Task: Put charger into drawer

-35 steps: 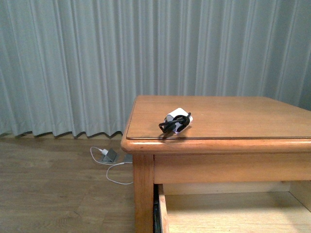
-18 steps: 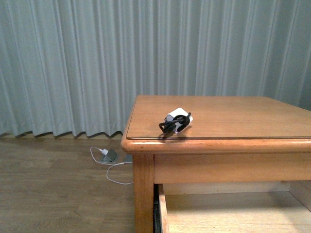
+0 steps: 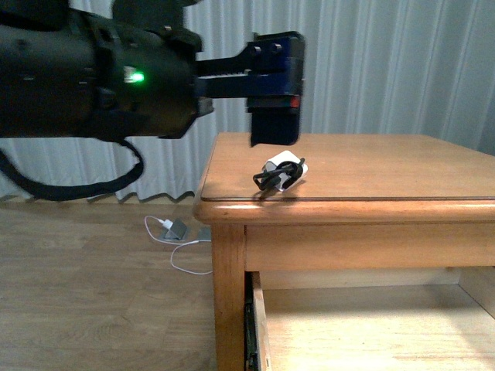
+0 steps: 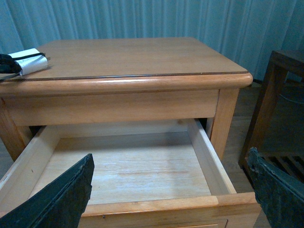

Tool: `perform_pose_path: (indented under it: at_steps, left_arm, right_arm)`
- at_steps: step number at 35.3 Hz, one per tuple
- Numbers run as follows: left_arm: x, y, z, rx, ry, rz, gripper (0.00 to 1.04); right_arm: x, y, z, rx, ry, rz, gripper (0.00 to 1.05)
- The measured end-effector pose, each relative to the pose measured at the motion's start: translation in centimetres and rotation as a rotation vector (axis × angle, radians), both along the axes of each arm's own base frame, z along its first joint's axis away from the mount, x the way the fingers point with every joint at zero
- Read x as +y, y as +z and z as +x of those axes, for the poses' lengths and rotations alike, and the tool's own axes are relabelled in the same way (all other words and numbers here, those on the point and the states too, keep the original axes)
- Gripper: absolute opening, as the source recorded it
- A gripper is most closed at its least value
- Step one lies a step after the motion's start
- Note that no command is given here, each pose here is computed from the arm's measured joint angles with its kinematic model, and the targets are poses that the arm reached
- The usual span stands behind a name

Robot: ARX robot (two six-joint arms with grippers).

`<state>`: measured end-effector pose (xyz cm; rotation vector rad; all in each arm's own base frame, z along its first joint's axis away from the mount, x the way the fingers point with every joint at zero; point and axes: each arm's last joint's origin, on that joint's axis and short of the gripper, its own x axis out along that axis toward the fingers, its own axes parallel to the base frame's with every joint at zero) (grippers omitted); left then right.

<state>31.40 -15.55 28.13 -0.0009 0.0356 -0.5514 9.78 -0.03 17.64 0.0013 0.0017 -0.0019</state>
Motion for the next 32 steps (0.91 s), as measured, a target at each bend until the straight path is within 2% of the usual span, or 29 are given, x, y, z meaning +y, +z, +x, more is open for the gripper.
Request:
perform_pose_path:
  at_steps: [5,10,18,32]
  left_arm:
    - [-2.1,-0.4,2.5,0.022,-0.001,0.017,0.98]
    - [-3.0,-1.1,4.0,0.042,-0.005,0.027,0.98]
    - [-3.9,-2.7,5.5,0.115,0.001,0.075,0.98]
    - [-4.9,-3.9,7.5,0.14,0.016,0.106,0.98]
  right_arm:
    - [0.0,0.0,0.0,0.0,0.0,0.0,0.96]
    - [0.0,0.0,0.0,0.0,0.0,0.0,0.96]
    - [0.0,0.0,0.0,0.0,0.0,0.0,0.96]
    - [0.0,0.0,0.0,0.0,0.0,0.0,0.96]
